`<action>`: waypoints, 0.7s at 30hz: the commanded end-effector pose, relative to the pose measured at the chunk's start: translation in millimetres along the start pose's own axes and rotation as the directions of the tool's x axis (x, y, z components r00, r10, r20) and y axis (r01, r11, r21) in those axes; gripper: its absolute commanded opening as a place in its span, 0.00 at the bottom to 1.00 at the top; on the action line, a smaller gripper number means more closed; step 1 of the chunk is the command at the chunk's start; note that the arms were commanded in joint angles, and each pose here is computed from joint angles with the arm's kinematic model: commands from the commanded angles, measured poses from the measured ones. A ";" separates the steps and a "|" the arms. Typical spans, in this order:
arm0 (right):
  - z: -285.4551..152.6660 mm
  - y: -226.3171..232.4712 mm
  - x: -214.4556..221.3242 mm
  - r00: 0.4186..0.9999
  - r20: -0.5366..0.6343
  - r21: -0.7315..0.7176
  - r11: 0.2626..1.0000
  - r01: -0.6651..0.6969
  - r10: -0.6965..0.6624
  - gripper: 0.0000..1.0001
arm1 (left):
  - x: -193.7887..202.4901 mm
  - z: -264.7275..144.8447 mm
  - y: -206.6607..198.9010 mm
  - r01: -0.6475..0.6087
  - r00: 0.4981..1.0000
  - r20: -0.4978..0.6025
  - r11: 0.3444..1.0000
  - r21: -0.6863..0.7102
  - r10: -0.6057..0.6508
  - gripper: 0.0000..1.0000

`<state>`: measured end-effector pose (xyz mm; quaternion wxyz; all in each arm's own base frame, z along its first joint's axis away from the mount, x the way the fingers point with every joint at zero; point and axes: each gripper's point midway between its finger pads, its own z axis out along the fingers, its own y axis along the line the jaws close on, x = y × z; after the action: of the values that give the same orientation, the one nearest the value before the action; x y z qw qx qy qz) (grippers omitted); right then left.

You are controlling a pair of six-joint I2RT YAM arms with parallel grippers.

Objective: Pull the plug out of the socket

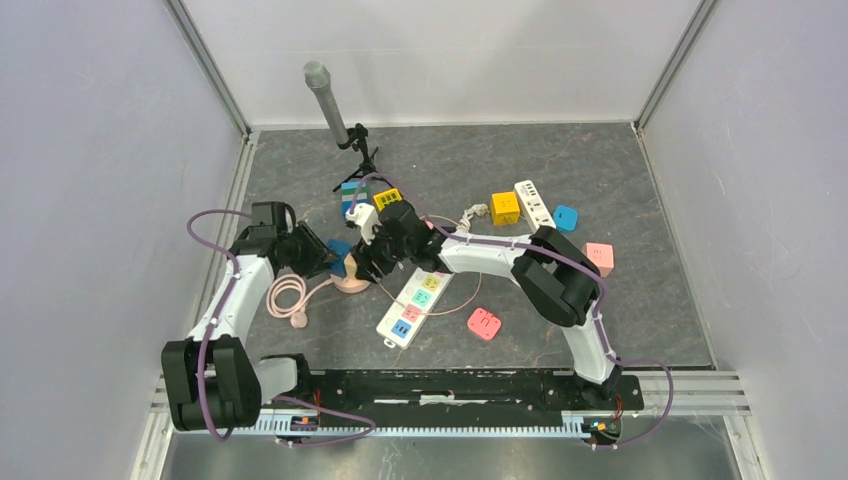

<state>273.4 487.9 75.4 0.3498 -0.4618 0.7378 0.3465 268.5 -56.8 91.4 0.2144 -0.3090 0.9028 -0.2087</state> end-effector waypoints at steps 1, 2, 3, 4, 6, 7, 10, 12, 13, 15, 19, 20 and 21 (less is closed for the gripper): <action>1.1 56.5 -76.2 0.975 0.166 -0.061 0.985 0.161 -0.149 0.00 | 33.6 10.5 57.5 -0.017 0.995 -0.101 0.969 -0.247 -0.008 0.40; 2.4 58.1 -74.4 0.975 0.156 -0.050 0.984 0.170 -0.160 0.00 | 34.7 11.3 58.0 -0.020 0.994 -0.105 0.968 -0.252 -0.006 0.40; 2.5 57.7 -74.1 0.975 0.155 -0.044 0.985 0.169 -0.161 0.00 | 35.0 11.8 58.5 -0.022 0.994 -0.106 0.967 -0.255 -0.006 0.40; 0.8 53.8 -76.8 0.974 0.161 -0.033 0.986 0.166 -0.159 0.00 | 35.5 12.1 58.4 -0.025 0.994 -0.108 0.966 -0.256 -0.003 0.40; -6.5 46.5 -87.6 0.972 0.215 -0.060 0.992 0.113 -0.098 0.00 | 37.5 12.9 60.6 -0.027 0.994 -0.112 0.964 -0.264 -0.003 0.40; -10.9 44.7 -90.3 0.971 0.239 -0.104 0.993 0.055 -0.029 0.00 | 38.1 13.2 61.3 -0.030 0.994 -0.112 0.963 -0.268 0.000 0.40; -18.6 38.2 -103.3 0.956 0.288 -0.142 0.990 -0.010 0.051 0.00 | 40.4 14.0 63.9 -0.027 0.994 -0.112 0.959 -0.282 -0.005 0.40; -8.8 45.3 -100.6 0.971 0.232 -0.083 0.993 0.084 -0.063 0.00 | 41.5 15.7 66.3 -0.021 0.993 -0.115 0.955 -0.295 -0.013 0.40; -3.1 51.1 -98.8 0.971 0.199 -0.041 0.989 0.144 -0.133 0.00 | 41.7 16.5 66.9 -0.020 0.993 -0.117 0.954 -0.300 -0.017 0.40; 7.9 52.4 -81.4 0.960 0.108 0.042 0.966 0.255 -0.258 0.00 | 43.1 17.8 69.2 -0.016 0.992 -0.123 0.951 -0.310 -0.023 0.39; 6.8 44.7 -67.9 0.953 0.073 0.097 0.953 0.288 -0.295 0.00 | 48.4 19.4 67.5 -0.040 0.991 -0.136 0.950 -0.308 -0.003 0.39; 2.9 43.1 -70.2 0.957 0.097 0.090 0.960 0.264 -0.272 0.00 | 49.1 19.4 67.4 -0.043 0.990 -0.138 0.950 -0.309 0.000 0.39; -0.8 45.6 -74.2 0.964 0.137 0.044 0.974 0.222 -0.226 0.00 | 49.8 19.6 68.1 -0.042 0.990 -0.138 0.949 -0.312 -0.001 0.39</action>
<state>272.4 491.0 69.1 0.3723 -0.5163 0.7391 0.2204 272.1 -57.3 85.3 0.2163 -0.3121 0.9064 -0.1851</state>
